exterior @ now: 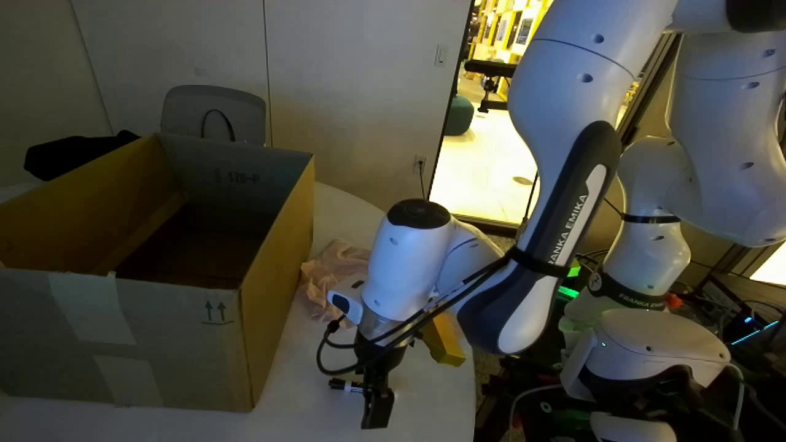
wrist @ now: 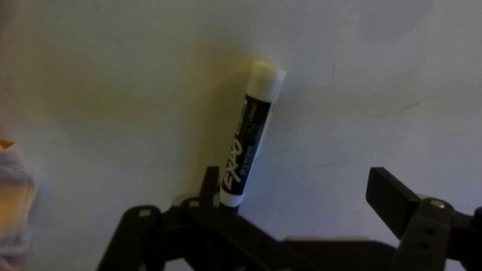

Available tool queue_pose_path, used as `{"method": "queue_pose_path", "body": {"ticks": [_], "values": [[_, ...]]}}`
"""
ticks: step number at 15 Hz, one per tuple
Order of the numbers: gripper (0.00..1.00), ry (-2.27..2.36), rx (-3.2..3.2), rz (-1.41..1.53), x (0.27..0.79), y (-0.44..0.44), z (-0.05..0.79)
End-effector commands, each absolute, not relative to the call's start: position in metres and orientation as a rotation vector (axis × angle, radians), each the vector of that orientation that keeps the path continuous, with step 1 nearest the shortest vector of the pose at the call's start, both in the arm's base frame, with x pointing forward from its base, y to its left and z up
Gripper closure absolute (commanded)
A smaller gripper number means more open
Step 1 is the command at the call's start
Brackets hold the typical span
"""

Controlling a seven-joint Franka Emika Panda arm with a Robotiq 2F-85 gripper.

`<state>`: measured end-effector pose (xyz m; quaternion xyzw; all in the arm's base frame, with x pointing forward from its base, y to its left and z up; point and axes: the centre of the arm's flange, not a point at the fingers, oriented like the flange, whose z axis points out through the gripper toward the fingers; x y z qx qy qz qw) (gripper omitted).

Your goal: Put the black marker on the towel then fold the towel twice and put it in the box.

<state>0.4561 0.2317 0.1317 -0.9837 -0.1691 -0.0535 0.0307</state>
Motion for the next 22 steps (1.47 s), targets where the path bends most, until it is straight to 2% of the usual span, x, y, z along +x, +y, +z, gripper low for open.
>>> {"method": "queue_pose_path", "body": {"ticks": [1, 15, 16, 18, 22], "values": [[0.0, -0.508, -3.046, -0.2, 0.474, 0.236, 0.116], [0.0, -0.532, -3.058, -0.078, 0.473, 0.217, 0.106], [0.23, -0.532, -3.058, -0.066, 0.473, 0.215, 0.105], [0.34, -0.537, -3.052, -0.058, 0.473, 0.212, 0.108], [0.64, -0.552, -3.036, -0.057, 0.474, 0.209, 0.114]]}}
